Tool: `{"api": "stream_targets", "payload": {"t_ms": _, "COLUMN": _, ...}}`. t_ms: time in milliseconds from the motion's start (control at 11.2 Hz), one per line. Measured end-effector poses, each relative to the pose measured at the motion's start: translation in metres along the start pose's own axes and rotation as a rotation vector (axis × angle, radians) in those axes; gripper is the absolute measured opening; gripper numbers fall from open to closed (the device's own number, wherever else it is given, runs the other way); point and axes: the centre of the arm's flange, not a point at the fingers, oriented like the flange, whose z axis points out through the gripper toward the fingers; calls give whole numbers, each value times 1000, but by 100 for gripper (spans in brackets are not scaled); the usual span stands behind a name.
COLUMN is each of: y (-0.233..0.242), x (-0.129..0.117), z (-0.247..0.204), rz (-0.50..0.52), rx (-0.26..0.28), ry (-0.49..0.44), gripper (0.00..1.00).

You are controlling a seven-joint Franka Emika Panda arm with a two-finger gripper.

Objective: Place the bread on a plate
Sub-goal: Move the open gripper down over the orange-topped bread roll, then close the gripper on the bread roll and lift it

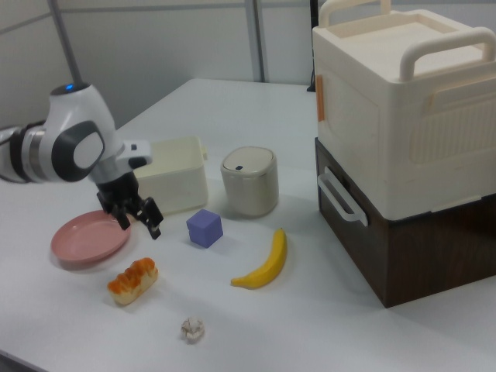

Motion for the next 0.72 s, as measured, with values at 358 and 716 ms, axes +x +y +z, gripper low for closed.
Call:
{"api": "stream_targets", "payload": {"t_ms": 358, "y": -8, "x": -26, "z": 34, "rz": -53, "rx": -61, "ry": -45, "gripper": 100}}
{"api": "stream_targets", "payload": {"t_ms": 716, "y": -17, "x": -42, "z": 50, "rz": -113, "rx": -98, "ry": -77, "gripper": 100}}
